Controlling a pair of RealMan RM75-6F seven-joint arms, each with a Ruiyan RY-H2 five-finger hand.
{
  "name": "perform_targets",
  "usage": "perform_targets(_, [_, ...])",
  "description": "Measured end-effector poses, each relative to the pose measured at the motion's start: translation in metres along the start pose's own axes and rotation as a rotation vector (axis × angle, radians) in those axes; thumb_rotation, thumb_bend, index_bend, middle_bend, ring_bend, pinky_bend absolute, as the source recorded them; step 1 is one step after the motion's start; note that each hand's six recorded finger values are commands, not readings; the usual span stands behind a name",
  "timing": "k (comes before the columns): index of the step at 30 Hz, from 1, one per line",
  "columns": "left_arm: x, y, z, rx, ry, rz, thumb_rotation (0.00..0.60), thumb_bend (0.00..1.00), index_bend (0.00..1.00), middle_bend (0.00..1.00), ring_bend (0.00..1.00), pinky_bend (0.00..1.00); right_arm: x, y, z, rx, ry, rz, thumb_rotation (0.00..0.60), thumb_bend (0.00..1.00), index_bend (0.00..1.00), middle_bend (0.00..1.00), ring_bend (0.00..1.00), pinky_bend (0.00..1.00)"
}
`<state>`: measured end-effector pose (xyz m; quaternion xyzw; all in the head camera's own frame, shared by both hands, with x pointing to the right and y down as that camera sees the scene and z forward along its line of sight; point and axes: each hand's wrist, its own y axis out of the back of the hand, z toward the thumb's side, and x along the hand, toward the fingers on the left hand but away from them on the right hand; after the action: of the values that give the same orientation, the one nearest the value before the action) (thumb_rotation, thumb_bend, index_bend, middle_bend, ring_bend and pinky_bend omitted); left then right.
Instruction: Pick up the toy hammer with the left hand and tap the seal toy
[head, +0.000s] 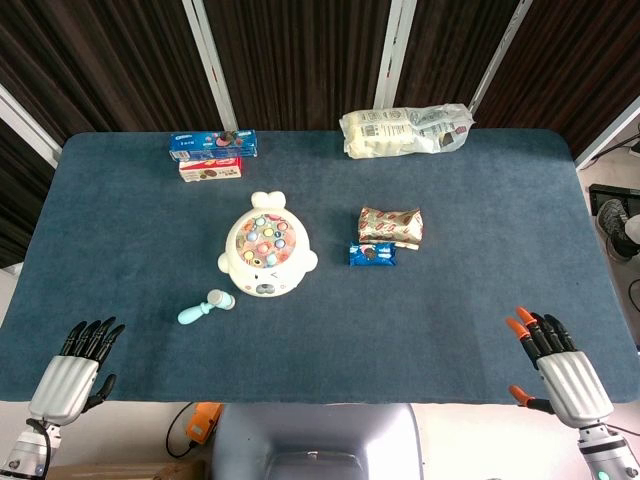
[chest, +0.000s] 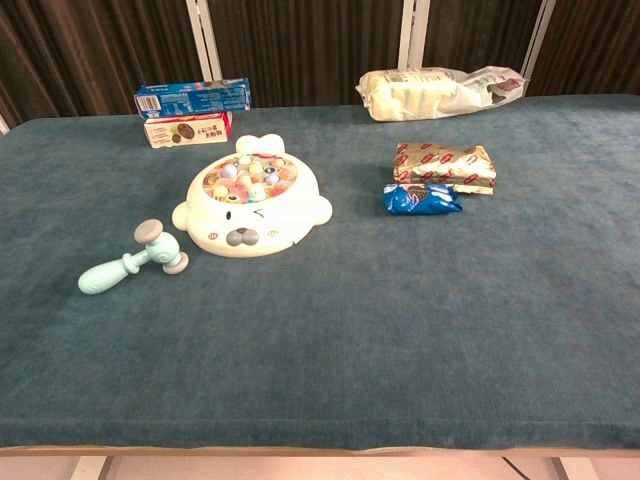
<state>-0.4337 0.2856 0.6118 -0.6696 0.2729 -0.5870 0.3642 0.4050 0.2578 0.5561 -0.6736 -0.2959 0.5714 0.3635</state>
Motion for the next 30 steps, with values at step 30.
perform_targets(30, [0.104,-0.025,0.045,-0.451,0.005,0.014,0.6,0.36,0.0,0.0,0.0,0.03,-0.009,-0.004,-0.005,0.0,-0.031,0.018,0.6,0.32,0.0,0.0,0.0,0.0])
